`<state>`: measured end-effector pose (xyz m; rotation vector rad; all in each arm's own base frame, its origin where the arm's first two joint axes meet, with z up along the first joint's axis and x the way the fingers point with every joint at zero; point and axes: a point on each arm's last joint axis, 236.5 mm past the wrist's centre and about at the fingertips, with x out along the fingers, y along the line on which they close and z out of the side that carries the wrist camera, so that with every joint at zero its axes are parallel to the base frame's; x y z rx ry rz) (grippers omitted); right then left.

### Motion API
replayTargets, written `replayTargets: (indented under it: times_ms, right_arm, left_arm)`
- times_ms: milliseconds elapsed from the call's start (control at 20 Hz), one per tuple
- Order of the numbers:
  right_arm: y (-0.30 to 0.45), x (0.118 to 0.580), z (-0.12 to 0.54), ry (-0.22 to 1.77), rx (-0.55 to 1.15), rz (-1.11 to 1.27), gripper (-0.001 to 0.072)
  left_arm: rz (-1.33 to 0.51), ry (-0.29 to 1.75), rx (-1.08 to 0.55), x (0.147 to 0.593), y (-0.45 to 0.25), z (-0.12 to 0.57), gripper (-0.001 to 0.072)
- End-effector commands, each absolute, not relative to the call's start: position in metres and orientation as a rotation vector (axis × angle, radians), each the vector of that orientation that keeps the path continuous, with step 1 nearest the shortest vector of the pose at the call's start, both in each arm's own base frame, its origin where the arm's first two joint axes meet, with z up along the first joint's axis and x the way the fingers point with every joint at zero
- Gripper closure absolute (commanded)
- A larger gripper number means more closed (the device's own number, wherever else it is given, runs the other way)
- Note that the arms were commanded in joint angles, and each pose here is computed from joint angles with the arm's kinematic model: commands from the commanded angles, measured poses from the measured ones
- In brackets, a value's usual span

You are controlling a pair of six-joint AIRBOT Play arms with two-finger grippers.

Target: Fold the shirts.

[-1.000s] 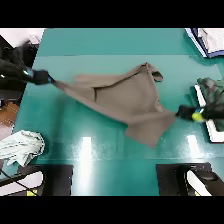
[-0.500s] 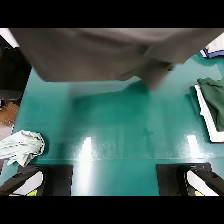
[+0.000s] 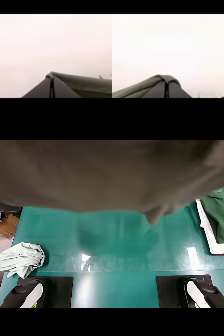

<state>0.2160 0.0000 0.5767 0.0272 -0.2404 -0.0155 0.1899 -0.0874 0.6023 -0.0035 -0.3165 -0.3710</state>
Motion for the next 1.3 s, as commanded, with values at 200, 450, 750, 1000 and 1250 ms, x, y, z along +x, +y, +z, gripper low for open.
replayTargets:
  times_ms: [200,450,750,1000,1250]
  right_arm:
    - [-0.015,0.269,0.515,0.063,0.056,-0.003,0.0699]
    - [0.011,0.393,0.315,0.681,0.218,0.206,0.0699]
    - [0.019,0.491,0.146,0.977,0.375,0.19,0.0699]
    - [0.006,0.564,0.12,0.842,0.3,0.122,0.0699]
    - [-0.011,0.578,0.117,0.801,0.101,0.038,0.0699]
  left_arm:
    - [-0.365,0.029,-0.043,0.274,-0.075,0.502,0.0683]
    - [-0.42,0.685,-0.211,0.39,-0.066,0.292,0.0682]
    - [-0.364,0.984,-0.383,0.486,-0.047,0.114,0.0682]
    - [-0.314,0.798,-0.41,0.554,-0.041,0.096,0.0682]
    - [-0.351,0.727,-0.261,0.565,-0.061,0.1,0.0682]
